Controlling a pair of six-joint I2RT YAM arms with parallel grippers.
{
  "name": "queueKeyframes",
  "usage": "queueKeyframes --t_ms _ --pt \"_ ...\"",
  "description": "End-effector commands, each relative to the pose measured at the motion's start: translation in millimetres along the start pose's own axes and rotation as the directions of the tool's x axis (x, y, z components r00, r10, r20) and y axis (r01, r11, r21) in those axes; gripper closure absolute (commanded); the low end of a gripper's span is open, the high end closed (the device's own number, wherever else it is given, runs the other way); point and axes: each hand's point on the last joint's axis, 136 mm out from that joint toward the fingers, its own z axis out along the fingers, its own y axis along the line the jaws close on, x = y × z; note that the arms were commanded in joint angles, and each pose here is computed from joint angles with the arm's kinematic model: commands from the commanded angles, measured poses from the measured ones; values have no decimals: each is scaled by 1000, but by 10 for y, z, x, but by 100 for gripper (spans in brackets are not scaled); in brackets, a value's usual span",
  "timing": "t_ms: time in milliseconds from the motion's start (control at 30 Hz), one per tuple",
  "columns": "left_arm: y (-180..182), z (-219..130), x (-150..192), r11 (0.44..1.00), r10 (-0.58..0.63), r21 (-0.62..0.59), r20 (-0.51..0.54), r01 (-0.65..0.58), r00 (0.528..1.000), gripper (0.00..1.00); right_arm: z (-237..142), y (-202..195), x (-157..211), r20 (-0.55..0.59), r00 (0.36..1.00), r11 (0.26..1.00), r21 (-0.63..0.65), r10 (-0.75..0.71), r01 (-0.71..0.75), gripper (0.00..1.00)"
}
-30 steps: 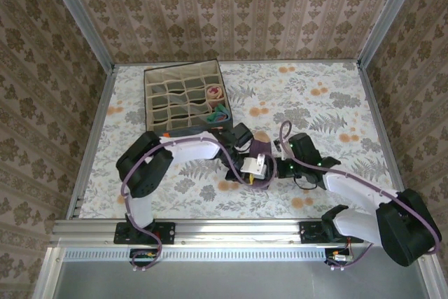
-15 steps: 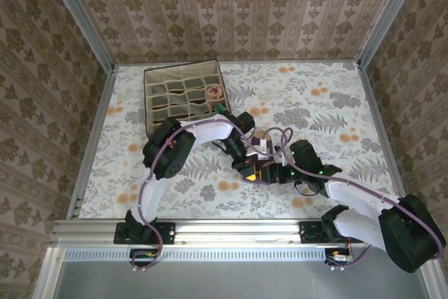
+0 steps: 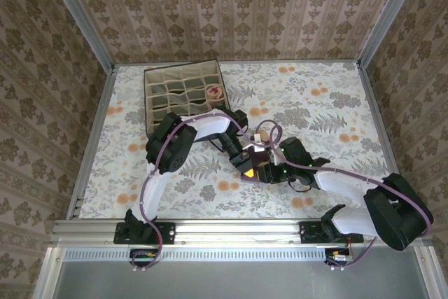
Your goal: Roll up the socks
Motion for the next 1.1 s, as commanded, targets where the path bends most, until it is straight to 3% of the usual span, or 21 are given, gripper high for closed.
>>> queueKeyframes --t_ms 0,167,267,400,567,633,767,900,1067 --pt "-70 26 8 1000 -1 14 12 1 1000 100 40 -46 71 -58 998 999 48 25 -22 99" --pt "19 -26 46 972 164 -178 39 -155 986 94 19 -333 228 -132 973 967 197 192 -164 100" --pt "-101 -56 40 910 345 -260 43 -323 938 91 27 -477 311 -169 943 940 242 287 -242 100" --pt "-170 -123 42 714 583 -473 -6 -516 812 78 46 -572 380 -216 912 919 272 347 -285 100" --pt "-228 -349 -22 431 747 -717 -56 -547 662 71 92 -618 433 -255 884 906 279 391 -319 100" --pt "-247 -366 -38 358 768 -751 -101 -555 632 71 124 -624 467 -280 873 904 280 400 -324 100" --pt "-248 -305 -100 330 769 -752 -137 -571 625 72 175 -631 495 -315 857 902 283 408 -325 100" --pt "-250 -248 -189 348 777 -749 -106 -563 621 73 198 -651 513 -331 848 900 292 413 -324 100" --pt "99 -242 -203 416 685 -763 -95 -495 722 77 239 -648 552 -350 837 899 284 421 -334 100"
